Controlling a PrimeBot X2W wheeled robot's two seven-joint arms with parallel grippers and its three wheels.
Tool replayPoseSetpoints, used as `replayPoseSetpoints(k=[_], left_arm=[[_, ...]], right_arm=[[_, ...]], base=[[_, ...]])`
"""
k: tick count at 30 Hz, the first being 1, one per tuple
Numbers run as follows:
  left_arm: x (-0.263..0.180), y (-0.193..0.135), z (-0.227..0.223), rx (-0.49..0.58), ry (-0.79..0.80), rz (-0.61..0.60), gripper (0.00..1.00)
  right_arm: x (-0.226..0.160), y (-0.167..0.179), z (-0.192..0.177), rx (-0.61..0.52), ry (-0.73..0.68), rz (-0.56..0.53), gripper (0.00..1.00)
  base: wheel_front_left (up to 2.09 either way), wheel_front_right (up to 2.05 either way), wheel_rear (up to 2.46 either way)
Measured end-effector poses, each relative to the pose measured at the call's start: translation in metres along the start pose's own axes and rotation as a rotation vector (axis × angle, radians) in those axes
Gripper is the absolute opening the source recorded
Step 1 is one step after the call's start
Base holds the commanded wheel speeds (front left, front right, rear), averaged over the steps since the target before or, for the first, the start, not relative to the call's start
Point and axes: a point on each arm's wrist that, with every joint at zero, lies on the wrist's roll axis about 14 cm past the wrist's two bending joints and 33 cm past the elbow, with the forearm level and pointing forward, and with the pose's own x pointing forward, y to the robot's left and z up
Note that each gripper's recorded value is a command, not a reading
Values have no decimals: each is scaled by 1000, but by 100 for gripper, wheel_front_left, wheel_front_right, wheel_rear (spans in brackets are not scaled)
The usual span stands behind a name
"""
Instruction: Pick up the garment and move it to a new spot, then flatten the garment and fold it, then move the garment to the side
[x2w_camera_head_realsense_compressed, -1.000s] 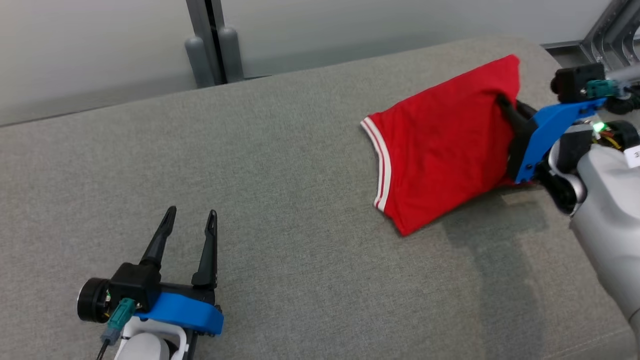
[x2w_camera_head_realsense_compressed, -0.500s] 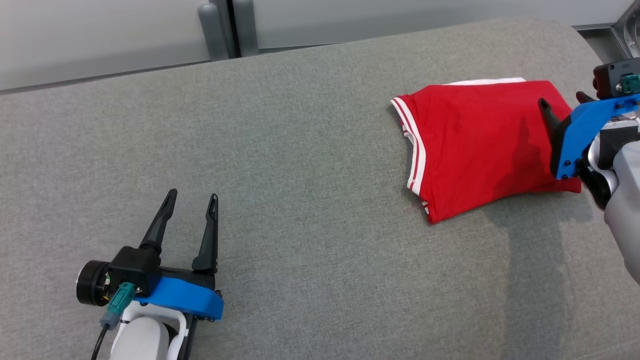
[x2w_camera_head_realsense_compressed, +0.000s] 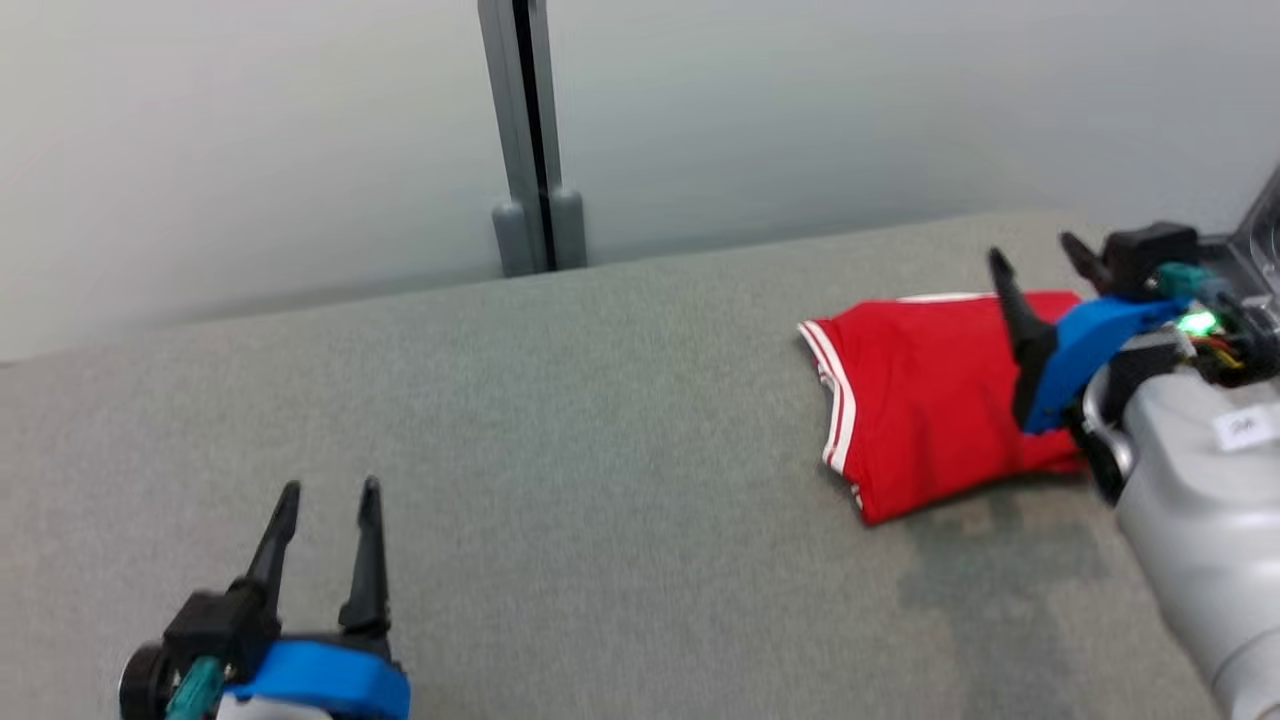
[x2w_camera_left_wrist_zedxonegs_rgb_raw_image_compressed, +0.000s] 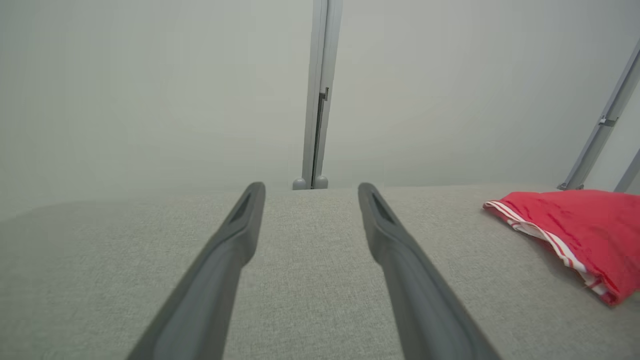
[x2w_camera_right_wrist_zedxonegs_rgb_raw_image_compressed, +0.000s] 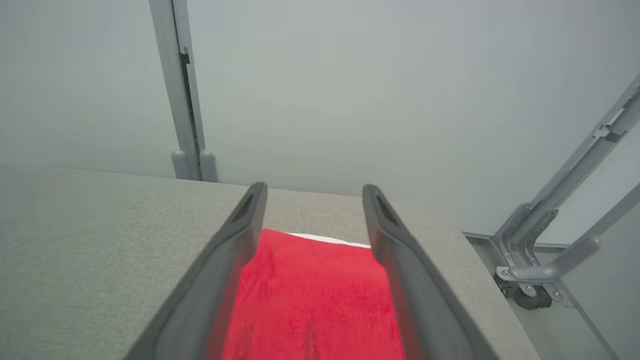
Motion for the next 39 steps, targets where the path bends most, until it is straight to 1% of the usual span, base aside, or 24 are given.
replayPoseSetpoints(k=[4,8,14,18,25,31,39], left_arm=[[-14,8,14,-23,-44,51,100],[-29,23,19,-56,-67,125,100],[-44,30,16,-80,-65,153,100],[-54,35,15,-73,-61,171,100],[-70,41,5,-58,-34,197,100],[-73,39,-6,-66,-2,197,100],[-70,35,-7,-65,2,183,100]], right_arm=[[-17,22,7,48,-65,46,100],[-35,53,-9,107,-72,114,100],[-57,76,-14,192,-127,170,100],[-74,82,-29,249,-129,172,100],[-101,93,-42,303,-148,162,100],[-114,97,-52,309,-141,146,100],[-116,95,-48,315,-161,124,100]], base=[[0,0,0],[0,0,0],[0,0,0],[0,0,0],[0,0,0],[0,0,0],[0,0,0]])
